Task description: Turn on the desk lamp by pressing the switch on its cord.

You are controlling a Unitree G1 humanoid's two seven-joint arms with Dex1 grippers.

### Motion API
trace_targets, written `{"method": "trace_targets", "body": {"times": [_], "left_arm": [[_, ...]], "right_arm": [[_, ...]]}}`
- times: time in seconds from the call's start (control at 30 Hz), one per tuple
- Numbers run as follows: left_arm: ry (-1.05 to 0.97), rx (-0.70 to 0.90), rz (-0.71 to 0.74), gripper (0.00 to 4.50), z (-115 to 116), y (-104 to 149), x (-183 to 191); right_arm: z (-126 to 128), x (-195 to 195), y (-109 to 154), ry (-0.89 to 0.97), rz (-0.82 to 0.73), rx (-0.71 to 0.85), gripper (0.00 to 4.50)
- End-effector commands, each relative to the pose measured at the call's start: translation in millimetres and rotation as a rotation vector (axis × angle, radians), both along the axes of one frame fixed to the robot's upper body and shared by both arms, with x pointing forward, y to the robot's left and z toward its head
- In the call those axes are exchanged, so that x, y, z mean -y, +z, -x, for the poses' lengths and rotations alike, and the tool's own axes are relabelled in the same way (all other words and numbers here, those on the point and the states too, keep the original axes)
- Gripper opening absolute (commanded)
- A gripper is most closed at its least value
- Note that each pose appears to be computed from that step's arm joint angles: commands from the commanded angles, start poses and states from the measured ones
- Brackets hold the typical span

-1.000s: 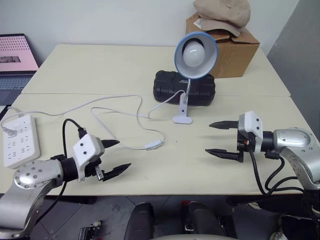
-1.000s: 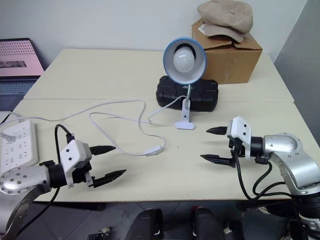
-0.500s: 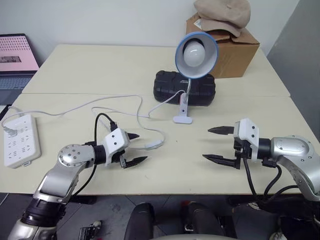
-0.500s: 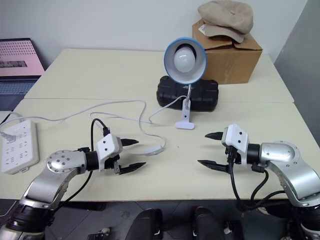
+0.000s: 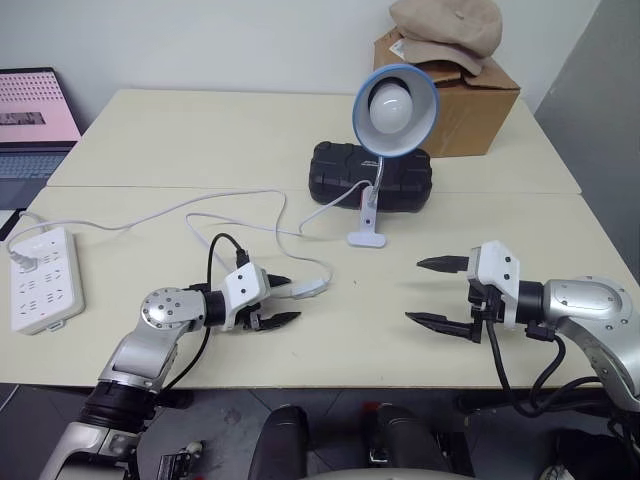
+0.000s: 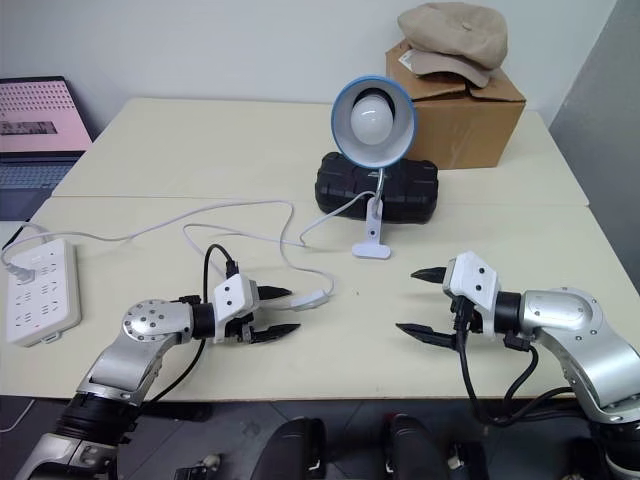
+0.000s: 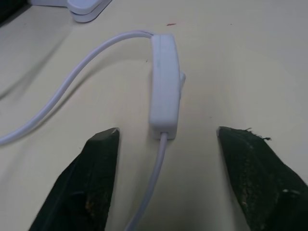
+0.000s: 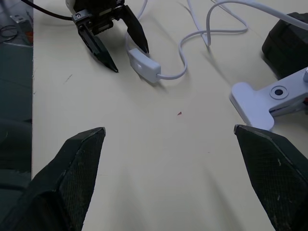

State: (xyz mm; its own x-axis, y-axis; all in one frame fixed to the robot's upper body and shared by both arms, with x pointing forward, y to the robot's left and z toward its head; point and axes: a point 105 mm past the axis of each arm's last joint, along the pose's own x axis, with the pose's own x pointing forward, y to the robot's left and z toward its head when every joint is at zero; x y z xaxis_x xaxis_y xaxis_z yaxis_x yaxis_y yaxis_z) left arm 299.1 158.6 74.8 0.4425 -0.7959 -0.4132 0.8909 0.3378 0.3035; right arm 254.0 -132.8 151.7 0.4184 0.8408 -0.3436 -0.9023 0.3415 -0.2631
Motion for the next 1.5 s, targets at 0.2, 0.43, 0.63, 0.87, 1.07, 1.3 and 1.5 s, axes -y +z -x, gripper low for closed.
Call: {"method": "trace_targets", "body": {"times": [0.2, 0.43, 0.63, 0.87, 1.07, 1.3, 1.5], "left_arm": [[-0.015, 0.033, 0.021, 1.3, -5.6, 1.8, 8.0], [-0.047, 0.04, 0.028, 0.38, -1.9, 5.4, 11.8], [-0.08, 0.053, 0.028, 0.38, 3.5, 18.9, 14.1], [-0.081, 0.097, -0.014, 0.38, 5.3, 29.6, 19.5], [-0.069, 0.092, -0.011, 0.38, 8.3, 32.6, 22.9], [-0.066, 0.086, -0.001, 0.38, 10.8, 35.1, 27.0], [-0.066, 0.084, 0.001, 0.38, 12.9, 37.9, 27.8]], "right_arm": [[2.9, -1.8, 11.8, 0.014, 0.0, 0.049, 4.5], [1.7, -13.0, 21.1, 0.05, -0.041, 0.057, 4.5], [-1.4, -43.8, 32.0, 0.158, -0.049, 0.078, 4.5], [-22.6, -108.8, 24.8, 0.271, 0.025, 0.141, 4.5], [-26.7, -133.7, 9.9, 0.352, 0.106, 0.147, 4.5], [-32.0, -139.8, -8.6, 0.372, 0.173, 0.151, 4.5], [-40.7, -143.1, -15.8, 0.351, 0.201, 0.16, 4.5]]}}
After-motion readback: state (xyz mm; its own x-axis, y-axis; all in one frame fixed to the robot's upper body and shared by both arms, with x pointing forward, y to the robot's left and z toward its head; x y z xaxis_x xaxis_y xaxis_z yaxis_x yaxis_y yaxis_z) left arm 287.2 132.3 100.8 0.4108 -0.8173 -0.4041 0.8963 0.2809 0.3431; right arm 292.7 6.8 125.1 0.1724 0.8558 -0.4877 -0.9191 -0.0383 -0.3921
